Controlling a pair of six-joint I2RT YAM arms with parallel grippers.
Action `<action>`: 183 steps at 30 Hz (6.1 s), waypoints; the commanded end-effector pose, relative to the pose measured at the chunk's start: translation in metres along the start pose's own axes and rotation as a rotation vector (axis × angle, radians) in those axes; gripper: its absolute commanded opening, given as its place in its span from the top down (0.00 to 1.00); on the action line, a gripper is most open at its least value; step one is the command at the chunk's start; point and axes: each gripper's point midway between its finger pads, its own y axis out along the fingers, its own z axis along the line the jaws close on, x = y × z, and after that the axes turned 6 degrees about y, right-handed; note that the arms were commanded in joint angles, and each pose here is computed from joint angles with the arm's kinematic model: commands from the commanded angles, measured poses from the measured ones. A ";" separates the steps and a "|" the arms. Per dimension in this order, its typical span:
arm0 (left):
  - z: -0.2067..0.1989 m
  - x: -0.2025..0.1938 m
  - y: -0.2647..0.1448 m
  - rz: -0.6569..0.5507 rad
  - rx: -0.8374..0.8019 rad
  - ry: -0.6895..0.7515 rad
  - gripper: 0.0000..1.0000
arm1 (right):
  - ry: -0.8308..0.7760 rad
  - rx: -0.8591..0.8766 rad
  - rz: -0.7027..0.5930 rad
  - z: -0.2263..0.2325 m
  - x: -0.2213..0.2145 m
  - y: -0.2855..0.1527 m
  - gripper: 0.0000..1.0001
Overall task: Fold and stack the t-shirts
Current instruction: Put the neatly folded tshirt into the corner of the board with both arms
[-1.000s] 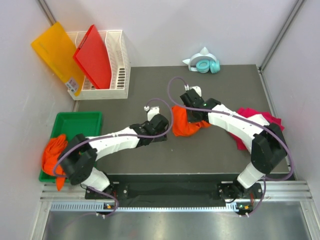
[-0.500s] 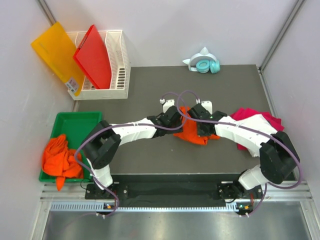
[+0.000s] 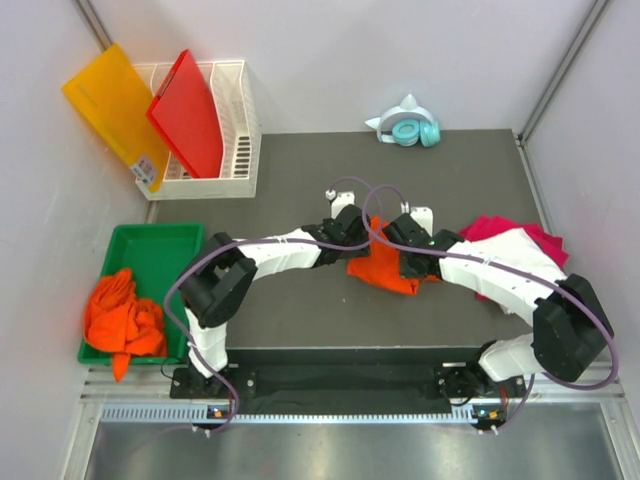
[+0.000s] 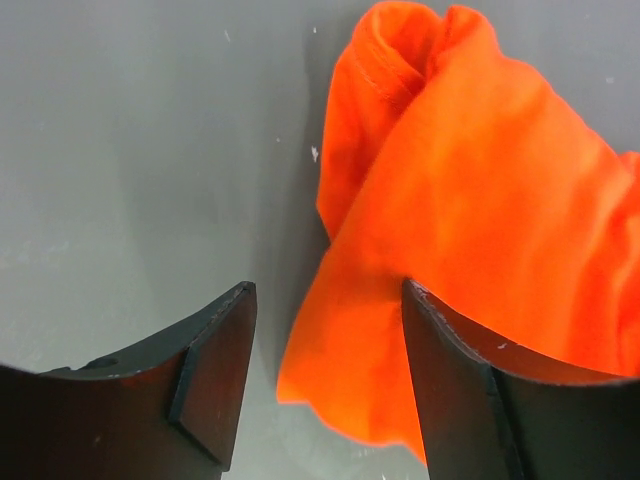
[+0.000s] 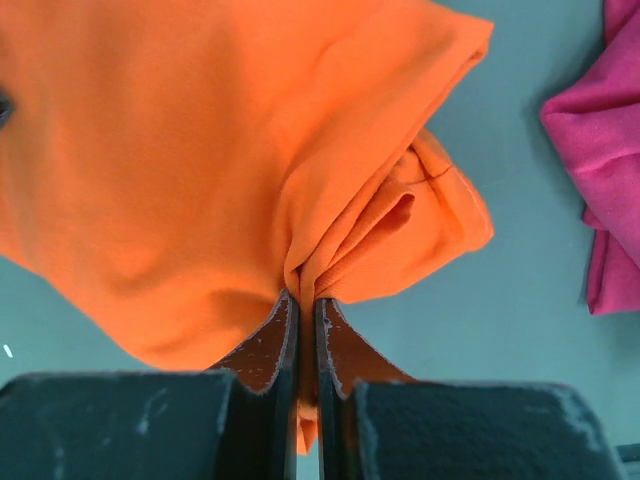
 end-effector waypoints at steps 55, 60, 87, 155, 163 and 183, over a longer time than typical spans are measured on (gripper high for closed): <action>0.116 0.142 -0.065 -0.200 0.257 -0.003 1.00 | 0.115 0.096 -0.226 0.056 0.163 -0.003 1.00; 0.139 0.172 -0.064 -0.247 0.291 -0.045 1.00 | 0.135 0.111 -0.269 0.063 0.197 -0.001 1.00; 0.165 -0.073 -0.050 0.242 0.293 -0.126 1.00 | -0.004 0.092 0.153 0.051 -0.042 0.060 1.00; 0.106 -0.021 -0.071 0.064 0.122 -0.177 0.26 | 0.055 0.166 0.237 0.061 -0.070 0.079 0.60; 0.098 -0.042 -0.057 0.105 0.169 -0.230 0.26 | 0.042 0.171 0.211 0.063 -0.057 0.072 0.60; 0.122 -0.092 -0.033 0.208 0.282 -0.266 0.63 | 0.021 0.150 0.136 0.049 -0.037 0.053 0.62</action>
